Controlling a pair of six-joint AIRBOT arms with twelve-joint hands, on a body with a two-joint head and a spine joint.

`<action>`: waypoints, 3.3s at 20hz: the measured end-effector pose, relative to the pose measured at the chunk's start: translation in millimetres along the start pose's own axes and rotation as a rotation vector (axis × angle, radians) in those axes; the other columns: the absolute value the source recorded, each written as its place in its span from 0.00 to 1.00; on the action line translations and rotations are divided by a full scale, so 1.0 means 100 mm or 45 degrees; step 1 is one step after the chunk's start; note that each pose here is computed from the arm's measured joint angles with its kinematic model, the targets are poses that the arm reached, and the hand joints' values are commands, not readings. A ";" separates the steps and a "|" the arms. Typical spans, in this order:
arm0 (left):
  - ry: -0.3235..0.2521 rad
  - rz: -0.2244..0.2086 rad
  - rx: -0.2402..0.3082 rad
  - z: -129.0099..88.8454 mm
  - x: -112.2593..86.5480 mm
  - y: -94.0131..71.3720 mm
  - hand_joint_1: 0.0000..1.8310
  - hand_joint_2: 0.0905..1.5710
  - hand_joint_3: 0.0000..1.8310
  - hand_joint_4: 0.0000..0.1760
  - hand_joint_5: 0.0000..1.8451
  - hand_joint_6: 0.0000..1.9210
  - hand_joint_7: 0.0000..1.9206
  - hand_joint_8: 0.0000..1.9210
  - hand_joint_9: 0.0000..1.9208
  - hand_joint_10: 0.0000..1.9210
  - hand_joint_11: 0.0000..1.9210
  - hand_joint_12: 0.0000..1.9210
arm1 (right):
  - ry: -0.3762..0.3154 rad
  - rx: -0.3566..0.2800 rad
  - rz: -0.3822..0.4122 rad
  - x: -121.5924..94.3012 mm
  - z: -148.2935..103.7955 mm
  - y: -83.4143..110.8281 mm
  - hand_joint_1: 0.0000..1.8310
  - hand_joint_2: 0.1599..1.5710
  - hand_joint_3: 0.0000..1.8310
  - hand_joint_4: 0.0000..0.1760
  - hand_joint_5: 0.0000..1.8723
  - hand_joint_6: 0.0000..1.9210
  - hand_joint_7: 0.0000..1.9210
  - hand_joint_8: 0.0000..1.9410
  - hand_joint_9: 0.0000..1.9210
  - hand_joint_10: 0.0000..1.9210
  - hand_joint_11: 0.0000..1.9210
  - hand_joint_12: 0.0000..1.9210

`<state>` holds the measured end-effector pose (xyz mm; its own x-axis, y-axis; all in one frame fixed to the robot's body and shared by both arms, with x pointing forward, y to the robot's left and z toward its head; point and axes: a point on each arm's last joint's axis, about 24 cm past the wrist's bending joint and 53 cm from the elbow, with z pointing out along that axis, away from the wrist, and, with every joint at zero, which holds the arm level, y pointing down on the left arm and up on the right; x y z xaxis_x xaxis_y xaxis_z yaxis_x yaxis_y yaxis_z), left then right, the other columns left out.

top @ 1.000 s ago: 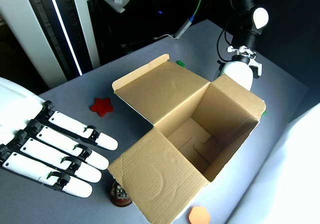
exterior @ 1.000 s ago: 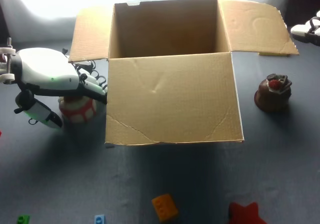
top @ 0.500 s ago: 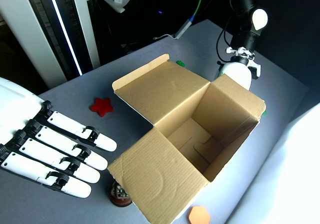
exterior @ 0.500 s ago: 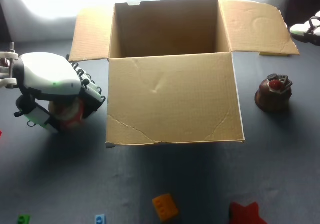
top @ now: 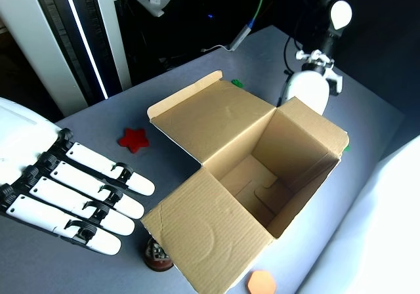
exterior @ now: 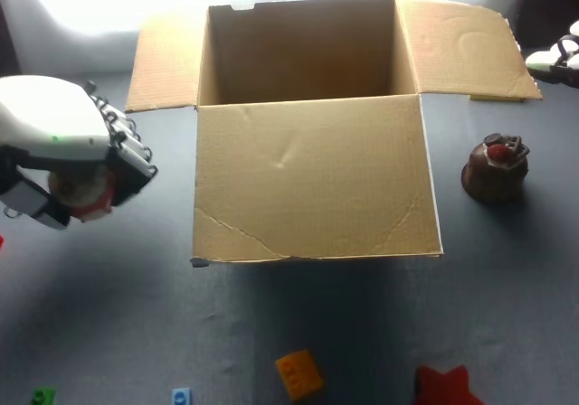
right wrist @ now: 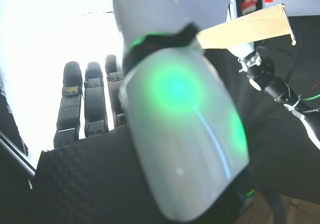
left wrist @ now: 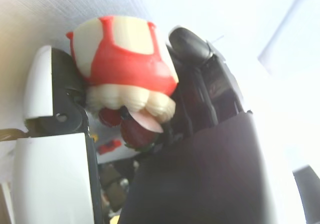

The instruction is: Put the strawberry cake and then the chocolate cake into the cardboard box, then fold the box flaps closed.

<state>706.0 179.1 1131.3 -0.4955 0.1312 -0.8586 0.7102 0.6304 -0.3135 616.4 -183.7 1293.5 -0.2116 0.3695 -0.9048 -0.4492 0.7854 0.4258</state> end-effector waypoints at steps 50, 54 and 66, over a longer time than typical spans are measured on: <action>0.132 0.323 0.471 0.38 -1.29 -1.76 0.71 0.80 0.00 0.00 0.37 0.71 0.32 0.83 0.32 0.85 0.25 0.91 | -0.019 -0.004 -0.017 -0.03 0.00 0.01 0.68 0.64 0.00 0.14 0.04 0.00 0.05 0.00 0.04 0.00 0.00 0.12; 0.147 0.306 0.441 0.50 -1.30 -1.66 0.71 0.82 0.00 0.00 0.35 0.73 0.29 0.88 0.32 0.88 0.25 0.92 | -0.019 -0.004 -0.016 -0.04 0.00 0.01 0.68 0.64 0.00 0.14 0.04 0.00 0.07 0.00 0.05 0.00 0.00 0.17; 0.142 0.336 0.388 0.72 -1.42 -1.58 0.71 0.82 0.00 0.00 0.36 0.73 0.29 0.87 0.31 0.87 0.23 0.92 | -0.017 -0.015 -0.015 -0.02 0.02 0.05 0.68 0.65 0.00 0.12 0.03 0.00 0.06 0.00 0.05 0.00 0.00 0.13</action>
<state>700.0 5.9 1273.9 -0.3156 0.3507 -0.8817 0.9274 0.3106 -0.2085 616.1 -180.1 1297.3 -0.1946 0.3673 -0.9095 -0.4620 0.7836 0.4153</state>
